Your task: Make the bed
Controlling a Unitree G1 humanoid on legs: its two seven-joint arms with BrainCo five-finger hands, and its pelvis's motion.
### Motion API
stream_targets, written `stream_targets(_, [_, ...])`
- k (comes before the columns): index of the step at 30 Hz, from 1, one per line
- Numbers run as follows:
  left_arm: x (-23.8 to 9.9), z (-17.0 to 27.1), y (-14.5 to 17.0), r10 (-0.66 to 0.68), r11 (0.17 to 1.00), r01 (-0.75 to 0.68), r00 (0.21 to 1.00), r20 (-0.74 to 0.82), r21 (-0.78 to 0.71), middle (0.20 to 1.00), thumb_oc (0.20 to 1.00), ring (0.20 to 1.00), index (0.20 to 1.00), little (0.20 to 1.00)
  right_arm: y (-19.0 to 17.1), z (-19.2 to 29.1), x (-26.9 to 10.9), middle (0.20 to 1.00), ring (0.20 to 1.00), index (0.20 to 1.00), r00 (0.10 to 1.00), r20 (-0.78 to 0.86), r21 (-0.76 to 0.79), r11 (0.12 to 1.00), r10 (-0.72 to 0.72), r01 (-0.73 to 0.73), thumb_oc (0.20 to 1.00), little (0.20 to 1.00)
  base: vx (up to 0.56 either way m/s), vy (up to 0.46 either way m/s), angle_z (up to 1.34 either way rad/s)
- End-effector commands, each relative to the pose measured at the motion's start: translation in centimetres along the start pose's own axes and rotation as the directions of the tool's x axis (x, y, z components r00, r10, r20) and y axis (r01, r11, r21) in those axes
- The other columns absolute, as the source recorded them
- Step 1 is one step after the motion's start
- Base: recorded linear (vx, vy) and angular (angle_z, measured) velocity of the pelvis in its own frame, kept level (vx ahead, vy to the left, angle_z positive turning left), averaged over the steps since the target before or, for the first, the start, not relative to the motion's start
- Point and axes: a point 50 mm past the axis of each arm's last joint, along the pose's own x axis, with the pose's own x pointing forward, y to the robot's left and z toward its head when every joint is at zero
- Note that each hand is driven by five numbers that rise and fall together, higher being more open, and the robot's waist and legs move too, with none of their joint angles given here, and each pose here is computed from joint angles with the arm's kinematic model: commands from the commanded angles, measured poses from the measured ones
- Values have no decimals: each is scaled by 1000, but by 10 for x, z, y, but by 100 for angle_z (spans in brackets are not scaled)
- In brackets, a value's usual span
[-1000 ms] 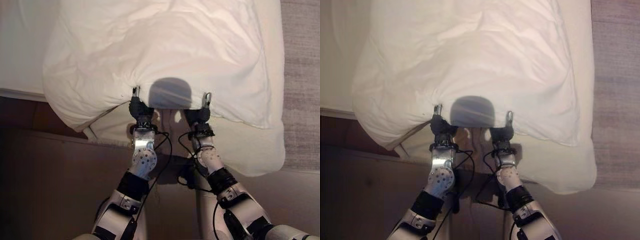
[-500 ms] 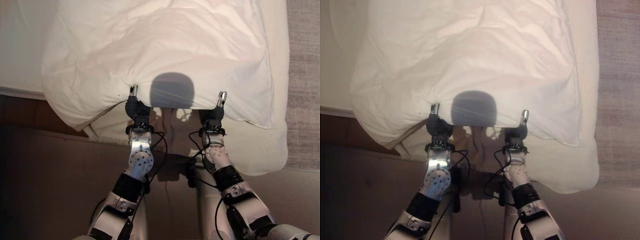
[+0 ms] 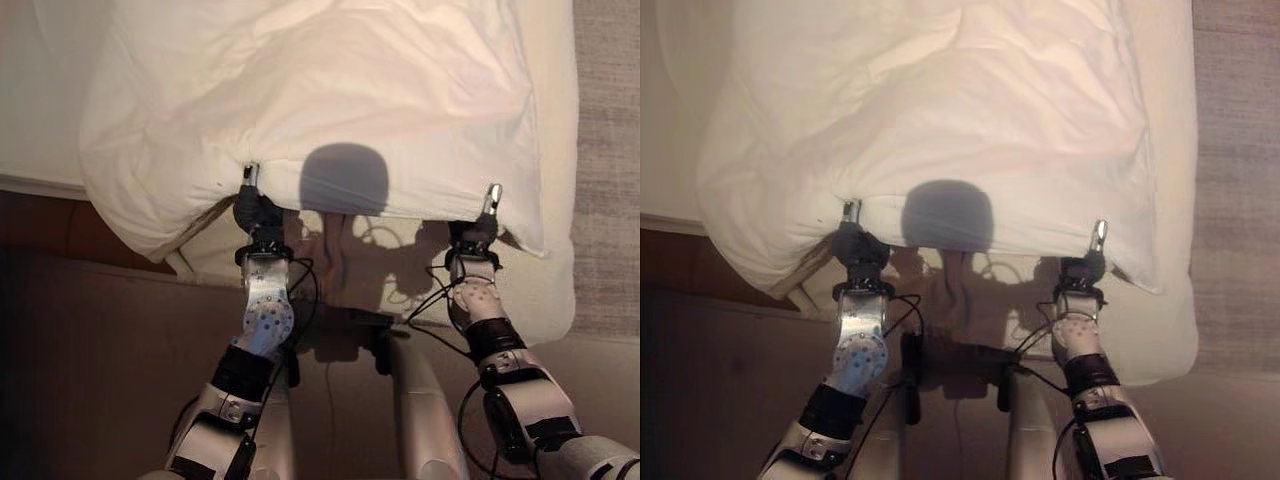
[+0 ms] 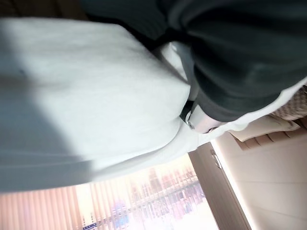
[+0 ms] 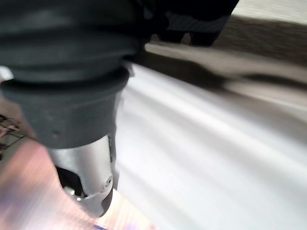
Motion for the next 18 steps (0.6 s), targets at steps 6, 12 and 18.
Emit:
stream_targets(6, [3,82,-34,-198,980,181,904,380,80,200,200,200,200,200,-12,66,3,1000,1000,1000,968,243,-9,998,-55,59,1000,1000,-1,-2,-1])
stream_targets(12, [1,80,-30,-188,982,173,908,373,73,200,200,200,200,200,-15,69,2,304,304,304,965,257,-5,998,-59,62,304,304,0,0,0])
stream_targets(18, [1,72,-29,-187,982,178,922,338,59,200,200,200,200,200,-9,55,0,200,200,200,978,207,-21,1000,-3,8,200,200,-6,0,0])
